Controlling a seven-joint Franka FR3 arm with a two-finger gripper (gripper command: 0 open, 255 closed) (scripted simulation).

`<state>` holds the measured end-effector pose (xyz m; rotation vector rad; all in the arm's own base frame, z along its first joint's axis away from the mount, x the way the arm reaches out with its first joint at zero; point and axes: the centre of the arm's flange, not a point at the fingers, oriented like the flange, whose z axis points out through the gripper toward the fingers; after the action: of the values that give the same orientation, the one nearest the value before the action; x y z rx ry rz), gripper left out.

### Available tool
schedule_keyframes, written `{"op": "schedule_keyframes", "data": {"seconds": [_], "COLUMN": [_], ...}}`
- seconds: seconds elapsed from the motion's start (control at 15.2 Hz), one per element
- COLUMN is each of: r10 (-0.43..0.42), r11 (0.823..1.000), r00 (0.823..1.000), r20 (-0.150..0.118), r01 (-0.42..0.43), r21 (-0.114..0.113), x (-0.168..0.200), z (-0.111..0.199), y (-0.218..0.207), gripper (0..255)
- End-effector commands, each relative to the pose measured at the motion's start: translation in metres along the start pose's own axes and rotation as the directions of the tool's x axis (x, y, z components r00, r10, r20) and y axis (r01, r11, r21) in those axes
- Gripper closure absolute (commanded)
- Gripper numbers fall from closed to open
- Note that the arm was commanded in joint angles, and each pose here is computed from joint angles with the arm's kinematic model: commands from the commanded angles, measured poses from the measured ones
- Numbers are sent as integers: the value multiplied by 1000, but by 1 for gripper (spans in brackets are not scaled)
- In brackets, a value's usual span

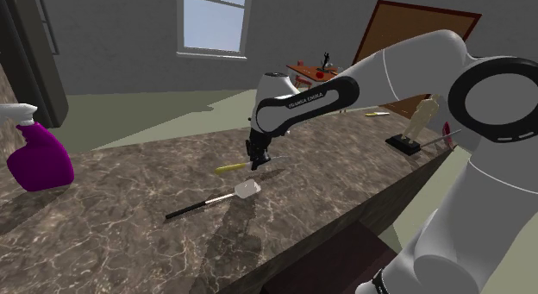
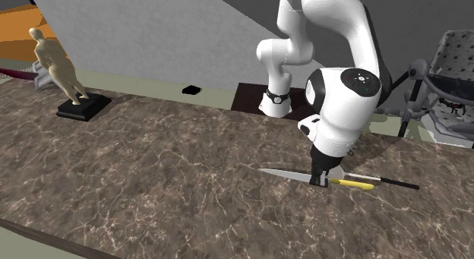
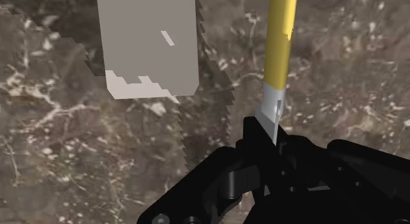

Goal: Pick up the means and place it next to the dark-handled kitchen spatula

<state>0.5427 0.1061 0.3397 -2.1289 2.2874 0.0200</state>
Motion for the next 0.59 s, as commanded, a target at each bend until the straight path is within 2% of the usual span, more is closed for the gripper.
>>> {"op": "schedule_keyframes", "data": {"seconds": [0.0,0.33,0.4,0.53], "r10": [0,0,0,0], "r11": [1000,1000,1000,1000], "r00": [1000,1000,1000,1000], "r20": [0,0,0,0], "r01": [0,0,0,0], "r21": [1,1,1,1], "x": [0,0,0,0], "z": [1,1,1,1], "y": [0,0,0,0], "gripper": [255,255,0,0]}}
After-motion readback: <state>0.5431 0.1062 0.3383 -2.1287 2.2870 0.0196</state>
